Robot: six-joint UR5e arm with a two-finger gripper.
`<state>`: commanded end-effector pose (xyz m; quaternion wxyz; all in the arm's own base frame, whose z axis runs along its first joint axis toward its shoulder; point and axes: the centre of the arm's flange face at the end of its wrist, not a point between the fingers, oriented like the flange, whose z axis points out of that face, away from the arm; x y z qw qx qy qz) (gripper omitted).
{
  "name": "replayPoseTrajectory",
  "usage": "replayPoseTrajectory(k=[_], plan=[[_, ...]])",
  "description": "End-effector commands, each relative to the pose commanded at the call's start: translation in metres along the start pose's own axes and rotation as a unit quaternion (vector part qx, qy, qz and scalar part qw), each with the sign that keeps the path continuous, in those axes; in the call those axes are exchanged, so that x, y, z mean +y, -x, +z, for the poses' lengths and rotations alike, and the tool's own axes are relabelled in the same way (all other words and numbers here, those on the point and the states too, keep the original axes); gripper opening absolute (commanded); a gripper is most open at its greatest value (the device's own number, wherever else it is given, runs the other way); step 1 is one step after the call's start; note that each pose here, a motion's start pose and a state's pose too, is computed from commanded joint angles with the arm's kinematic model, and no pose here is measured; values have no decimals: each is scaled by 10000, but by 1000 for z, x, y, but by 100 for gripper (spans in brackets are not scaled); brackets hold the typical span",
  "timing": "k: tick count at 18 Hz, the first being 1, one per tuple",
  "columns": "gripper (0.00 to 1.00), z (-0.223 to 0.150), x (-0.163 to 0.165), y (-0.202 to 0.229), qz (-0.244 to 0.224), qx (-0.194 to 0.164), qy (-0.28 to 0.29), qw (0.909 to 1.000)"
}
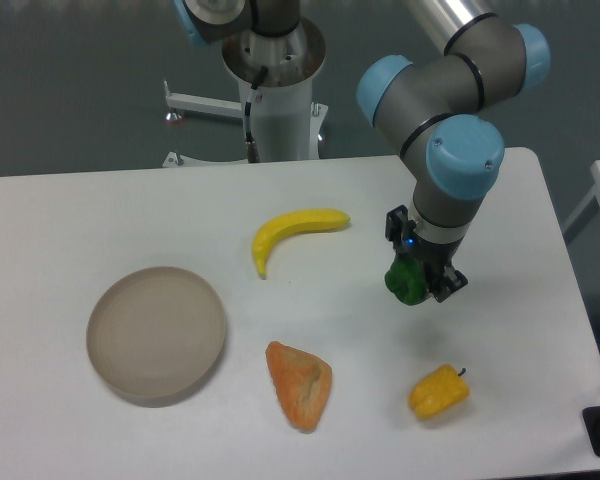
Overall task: Pick up the green pepper from the table
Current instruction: 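Lift the green pepper up off the table with the gripper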
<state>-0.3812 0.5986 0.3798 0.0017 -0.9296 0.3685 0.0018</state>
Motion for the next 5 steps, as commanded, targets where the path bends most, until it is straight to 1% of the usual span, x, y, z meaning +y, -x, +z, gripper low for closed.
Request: replayPoseTrajectory(k=[5], plan=[[15,1,0,0,0,8,0,10000]])
